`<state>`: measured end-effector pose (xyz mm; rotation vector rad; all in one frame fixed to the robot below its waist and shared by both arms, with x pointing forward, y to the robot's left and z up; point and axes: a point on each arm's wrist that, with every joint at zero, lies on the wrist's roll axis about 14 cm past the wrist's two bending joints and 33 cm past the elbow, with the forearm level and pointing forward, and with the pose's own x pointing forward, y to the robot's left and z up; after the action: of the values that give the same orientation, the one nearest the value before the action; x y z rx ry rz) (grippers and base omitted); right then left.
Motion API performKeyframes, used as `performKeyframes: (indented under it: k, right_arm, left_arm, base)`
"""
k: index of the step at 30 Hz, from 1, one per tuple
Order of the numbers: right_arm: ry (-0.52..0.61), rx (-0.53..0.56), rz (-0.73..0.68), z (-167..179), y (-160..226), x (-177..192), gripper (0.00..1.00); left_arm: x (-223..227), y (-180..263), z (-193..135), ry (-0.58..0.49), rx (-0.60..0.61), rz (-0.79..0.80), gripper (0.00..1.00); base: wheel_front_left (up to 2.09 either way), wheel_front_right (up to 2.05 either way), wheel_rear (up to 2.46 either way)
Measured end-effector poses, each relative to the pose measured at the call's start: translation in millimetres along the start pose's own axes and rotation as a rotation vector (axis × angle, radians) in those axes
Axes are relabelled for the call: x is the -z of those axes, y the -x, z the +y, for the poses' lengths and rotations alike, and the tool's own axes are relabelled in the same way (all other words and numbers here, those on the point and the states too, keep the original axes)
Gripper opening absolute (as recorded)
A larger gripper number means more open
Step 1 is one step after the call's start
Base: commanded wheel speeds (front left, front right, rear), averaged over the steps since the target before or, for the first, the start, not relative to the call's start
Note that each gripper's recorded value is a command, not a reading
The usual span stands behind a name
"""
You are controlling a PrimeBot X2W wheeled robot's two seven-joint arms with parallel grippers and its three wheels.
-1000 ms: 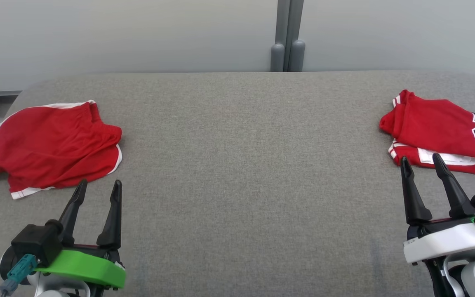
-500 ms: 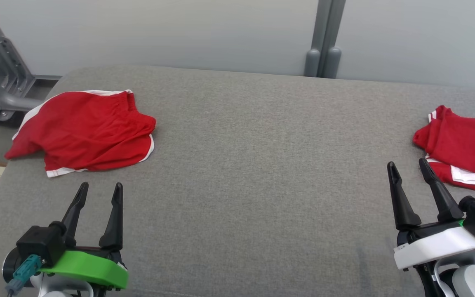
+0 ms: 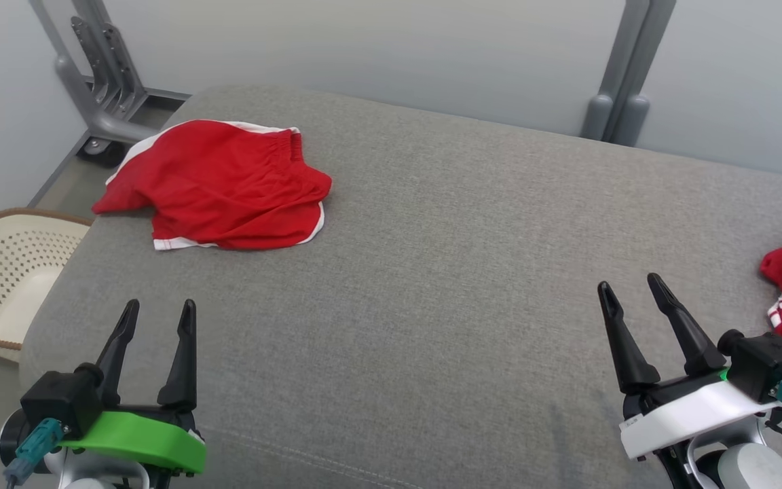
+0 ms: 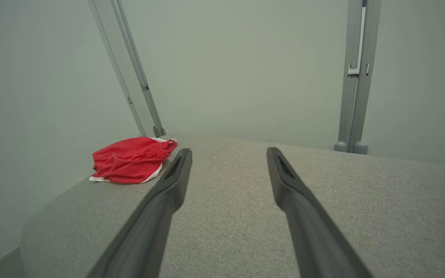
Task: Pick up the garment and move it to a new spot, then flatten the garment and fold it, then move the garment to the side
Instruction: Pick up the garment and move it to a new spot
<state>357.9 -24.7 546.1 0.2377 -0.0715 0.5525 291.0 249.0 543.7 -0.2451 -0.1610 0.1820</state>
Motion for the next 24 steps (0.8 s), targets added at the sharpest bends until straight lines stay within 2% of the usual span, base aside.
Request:
performKeyframes:
  k: [12,24]
  right_arm:
    - [-0.026,-0.124,0.036,33,-22,11,1.00]
    - [-0.035,-0.137,0.041,38,-25,13,1.00]
  left_arm:
    - [-9,17,37,-0.023,-0.124,-0.020,1.00]
    - [-15,17,44,-0.027,-0.143,-0.037,1.00]
  base:
    - [0.00,0.00,0.00]
    - [0.00,0.00,0.00]
